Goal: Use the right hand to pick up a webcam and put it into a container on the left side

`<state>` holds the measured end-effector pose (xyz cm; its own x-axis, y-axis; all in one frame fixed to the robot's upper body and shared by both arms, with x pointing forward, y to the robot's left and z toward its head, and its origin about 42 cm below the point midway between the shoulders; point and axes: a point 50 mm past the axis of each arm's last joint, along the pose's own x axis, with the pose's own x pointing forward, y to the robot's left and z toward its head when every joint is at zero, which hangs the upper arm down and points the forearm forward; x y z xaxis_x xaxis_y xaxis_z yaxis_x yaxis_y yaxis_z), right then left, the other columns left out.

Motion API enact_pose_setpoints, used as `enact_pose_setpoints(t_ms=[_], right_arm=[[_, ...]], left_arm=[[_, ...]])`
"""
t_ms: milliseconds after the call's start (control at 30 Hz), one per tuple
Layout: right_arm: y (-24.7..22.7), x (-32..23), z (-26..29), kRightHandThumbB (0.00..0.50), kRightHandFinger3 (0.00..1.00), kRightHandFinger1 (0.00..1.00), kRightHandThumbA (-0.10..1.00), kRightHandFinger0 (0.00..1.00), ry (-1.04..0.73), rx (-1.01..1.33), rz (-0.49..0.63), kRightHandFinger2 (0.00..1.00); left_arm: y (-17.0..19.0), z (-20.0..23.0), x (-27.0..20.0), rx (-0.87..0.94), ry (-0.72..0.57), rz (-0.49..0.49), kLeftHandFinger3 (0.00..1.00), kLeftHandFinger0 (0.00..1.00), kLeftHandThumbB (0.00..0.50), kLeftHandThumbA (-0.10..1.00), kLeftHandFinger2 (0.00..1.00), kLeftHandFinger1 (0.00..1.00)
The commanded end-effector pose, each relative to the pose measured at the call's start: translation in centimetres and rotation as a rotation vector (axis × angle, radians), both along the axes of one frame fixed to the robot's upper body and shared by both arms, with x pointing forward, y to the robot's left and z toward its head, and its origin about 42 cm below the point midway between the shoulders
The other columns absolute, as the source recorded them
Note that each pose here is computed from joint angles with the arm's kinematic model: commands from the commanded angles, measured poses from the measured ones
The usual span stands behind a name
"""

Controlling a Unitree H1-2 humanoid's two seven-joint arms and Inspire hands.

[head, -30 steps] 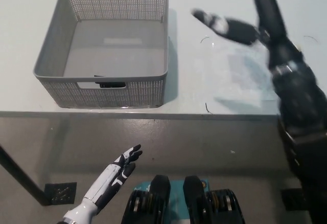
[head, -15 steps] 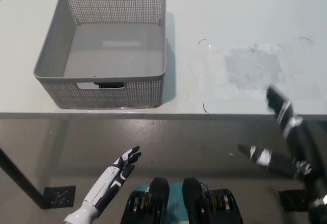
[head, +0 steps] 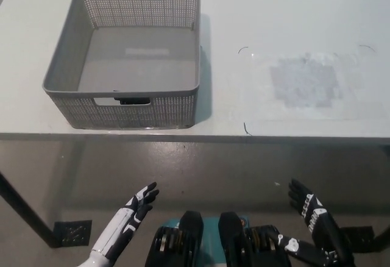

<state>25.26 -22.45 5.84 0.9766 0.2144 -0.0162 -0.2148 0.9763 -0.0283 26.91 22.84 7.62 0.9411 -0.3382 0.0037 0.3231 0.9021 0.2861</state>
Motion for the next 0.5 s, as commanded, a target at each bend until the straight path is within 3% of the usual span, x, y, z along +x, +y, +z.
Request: enact_pose_setpoints(t_ms=[0, 467], right_arm=[[-0.29, 0.23, 0.6, 0.164, 1.0, 1.0, 1.0, 1.0, -0.087, 0.03, 0.012, 1.0], [-0.44, 0.28, 0.42, 0.204, 1.0, 1.0, 1.0, 1.0, -0.085, 0.021, 0.012, 1.0]], left_arm=[[-0.13, 0.37, -0.19, -0.043, -0.049, 0.026, 1.0, 1.0, 0.205, 1.0, 1.0, 1.0], [0.08, 0.16, -0.21, -0.038, -0.05, 0.044, 1.0, 1.0, 0.19, 1.0, 1.0, 1.0]])
